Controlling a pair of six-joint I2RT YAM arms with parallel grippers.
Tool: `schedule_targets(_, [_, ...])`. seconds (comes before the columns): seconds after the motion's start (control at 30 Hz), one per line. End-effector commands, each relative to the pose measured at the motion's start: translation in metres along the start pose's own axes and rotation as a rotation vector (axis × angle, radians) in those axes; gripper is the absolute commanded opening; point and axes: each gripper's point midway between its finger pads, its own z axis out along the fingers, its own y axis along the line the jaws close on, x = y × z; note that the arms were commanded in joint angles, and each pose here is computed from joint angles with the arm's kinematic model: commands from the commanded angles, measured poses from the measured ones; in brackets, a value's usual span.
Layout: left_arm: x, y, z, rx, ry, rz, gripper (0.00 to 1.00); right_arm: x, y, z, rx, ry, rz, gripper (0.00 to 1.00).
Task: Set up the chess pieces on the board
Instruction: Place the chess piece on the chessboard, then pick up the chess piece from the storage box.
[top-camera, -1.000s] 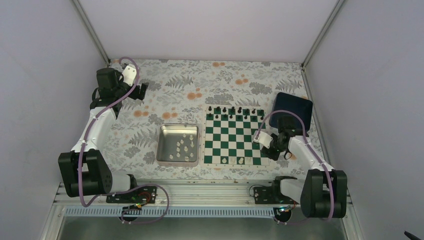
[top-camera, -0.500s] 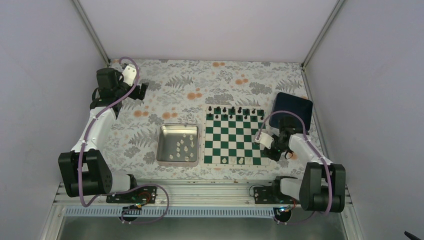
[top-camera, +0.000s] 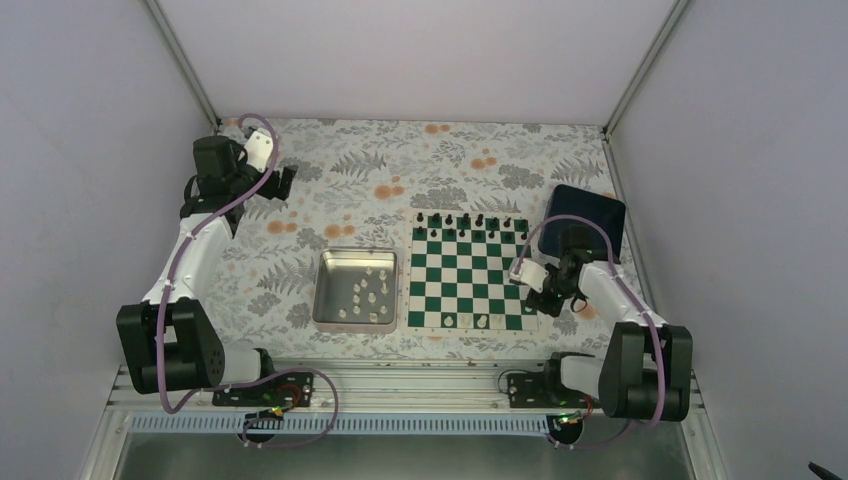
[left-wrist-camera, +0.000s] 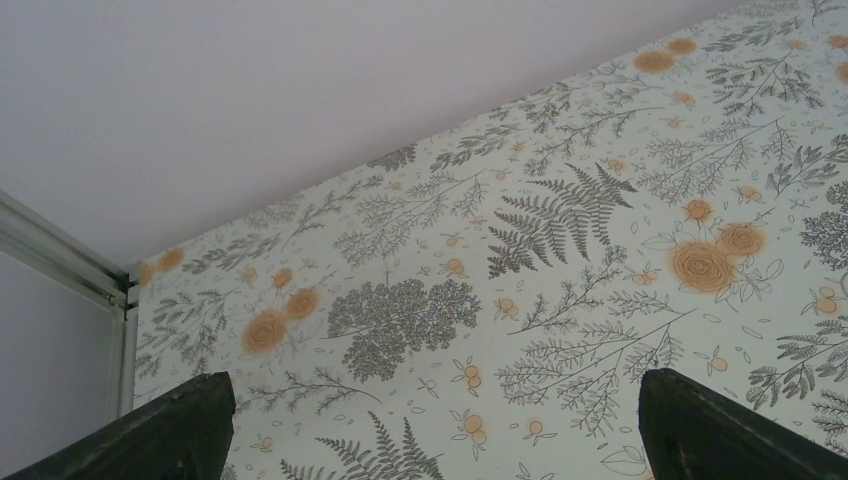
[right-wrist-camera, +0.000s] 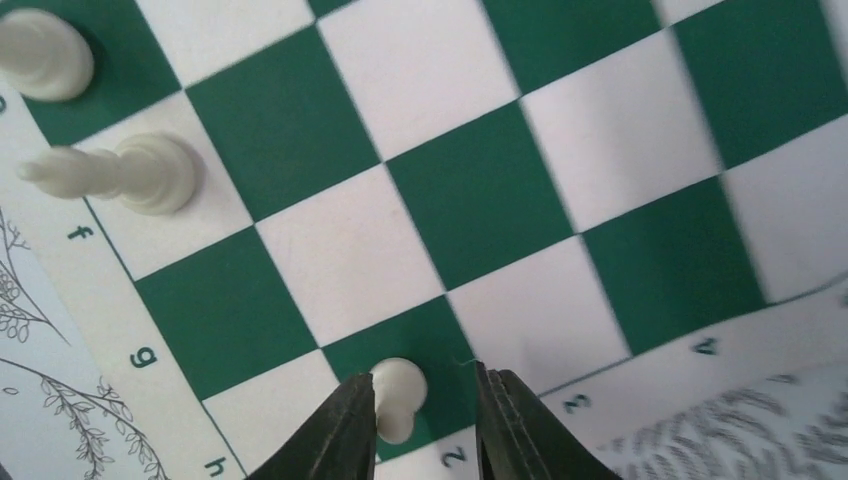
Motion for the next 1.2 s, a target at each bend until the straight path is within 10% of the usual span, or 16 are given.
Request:
schedule_targets(0.0, [-0.011, 0.002, -0.001, 0.000, -0.025, 0.006, 1.00, -0.023, -0.016, -0.031, 0.055, -0.070, -0.028, 0.30])
schedule_targets(0.4, [-0.015, 0.001, -0.003, 0.001, -0.034, 0.011, 1.00, -0.207, -0.029, -0.125, 0.083, -0.345, -0.209, 0.46])
schedule_targets(0.7, [-0.015, 0.002, -0.006, -0.010, -0.038, 0.015, 1.00, -0.327, 0.057, -0.070, 0.006, -0.267, -0.434, 0.50])
schedule_targets(1.17, [-0.014, 0.002, -0.006, -0.016, -0.041, 0.021, 1.00, -0.352, 0.110, 0.024, -0.046, -0.047, -0.577, 0.44])
